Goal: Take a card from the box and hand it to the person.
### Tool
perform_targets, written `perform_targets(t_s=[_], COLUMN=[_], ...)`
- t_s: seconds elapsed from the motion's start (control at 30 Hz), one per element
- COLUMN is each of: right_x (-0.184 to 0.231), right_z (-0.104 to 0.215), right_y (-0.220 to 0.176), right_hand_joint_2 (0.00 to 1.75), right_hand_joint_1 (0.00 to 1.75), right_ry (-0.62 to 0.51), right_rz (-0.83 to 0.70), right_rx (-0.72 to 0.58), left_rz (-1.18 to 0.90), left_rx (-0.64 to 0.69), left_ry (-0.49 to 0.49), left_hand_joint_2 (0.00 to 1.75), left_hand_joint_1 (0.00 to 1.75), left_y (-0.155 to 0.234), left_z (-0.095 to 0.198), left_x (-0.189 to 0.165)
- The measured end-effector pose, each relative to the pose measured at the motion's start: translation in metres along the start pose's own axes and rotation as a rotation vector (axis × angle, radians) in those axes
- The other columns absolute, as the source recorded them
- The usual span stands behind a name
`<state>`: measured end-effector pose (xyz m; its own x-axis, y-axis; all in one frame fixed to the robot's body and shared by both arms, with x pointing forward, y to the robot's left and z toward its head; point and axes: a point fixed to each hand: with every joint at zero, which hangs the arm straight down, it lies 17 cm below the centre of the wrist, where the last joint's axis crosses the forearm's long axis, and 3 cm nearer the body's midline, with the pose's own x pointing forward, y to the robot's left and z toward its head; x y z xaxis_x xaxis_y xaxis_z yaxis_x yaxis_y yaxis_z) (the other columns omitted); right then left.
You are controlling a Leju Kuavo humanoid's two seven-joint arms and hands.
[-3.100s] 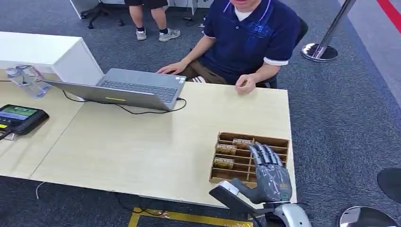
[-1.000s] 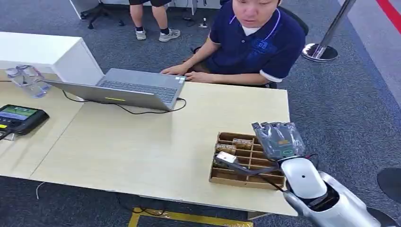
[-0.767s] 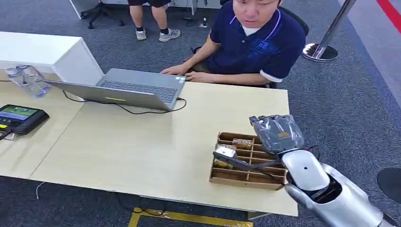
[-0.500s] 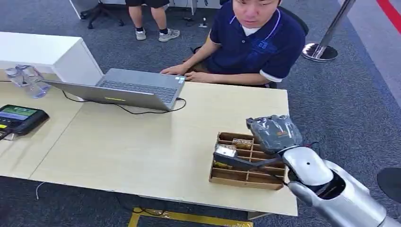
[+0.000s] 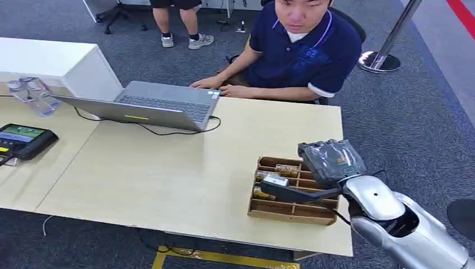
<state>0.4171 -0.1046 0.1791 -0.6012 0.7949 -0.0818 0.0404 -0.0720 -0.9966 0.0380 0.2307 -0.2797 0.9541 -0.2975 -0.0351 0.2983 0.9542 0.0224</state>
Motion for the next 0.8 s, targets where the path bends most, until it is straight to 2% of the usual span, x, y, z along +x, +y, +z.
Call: perform_targets(t_s=[0.13, 0.23, 0.33, 0.5, 0.53, 0.63, 0.7, 0.8], right_x=[-0.004, -0.004, 0.0, 0.008, 0.009, 0.015, 0.019, 0.029], right_z=[0.004, 0.005, 0.007, 0.01, 0.011, 0.017, 0.021, 0.025], right_y=[0.001, 0.002, 0.006, 0.015, 0.018, 0.029, 0.037, 0.044], right_hand_joint_2=[1.75, 1.75, 1.75, 1.75, 1.75, 1.75, 1.75, 1.75], right_hand_joint_1=[1.71, 1.61, 1.12, 1.03, 0.94, 0.98, 1.19, 1.38], right_ry=[0.012, 0.012, 0.0, -0.018, -0.019, -0.017, -0.014, -0.012], right_rz=[0.0, -0.004, -0.022, -0.075, -0.087, -0.121, -0.141, -0.169], right_rx=[-0.007, -0.006, 0.005, 0.025, 0.028, 0.04, 0.045, 0.048], left_rz=[0.005, 0.006, 0.006, 0.007, 0.008, 0.009, 0.01, 0.013], left_rx=[0.006, 0.01, 0.01, 0.009, 0.009, 0.009, 0.009, 0.01], left_ry=[0.0, 0.0, 0.003, 0.008, 0.008, 0.009, 0.009, 0.01], left_hand_joint_2=[0.0, 0.0, 0.0, 0.0, 0.0, 0.0, 0.0, 0.0], left_hand_joint_1=[0.0, 0.0, 0.0, 0.0, 0.0, 0.0, 0.0, 0.0], left_y=[0.001, 0.002, 0.002, 0.002, 0.002, 0.002, 0.002, 0.001], left_z=[0.0, 0.0, 0.0, 0.0, 0.0, 0.0, 0.0, 0.0], left_x=[0.0, 0.0, 0.0, -0.001, -0.001, -0.001, -0.001, -0.001])
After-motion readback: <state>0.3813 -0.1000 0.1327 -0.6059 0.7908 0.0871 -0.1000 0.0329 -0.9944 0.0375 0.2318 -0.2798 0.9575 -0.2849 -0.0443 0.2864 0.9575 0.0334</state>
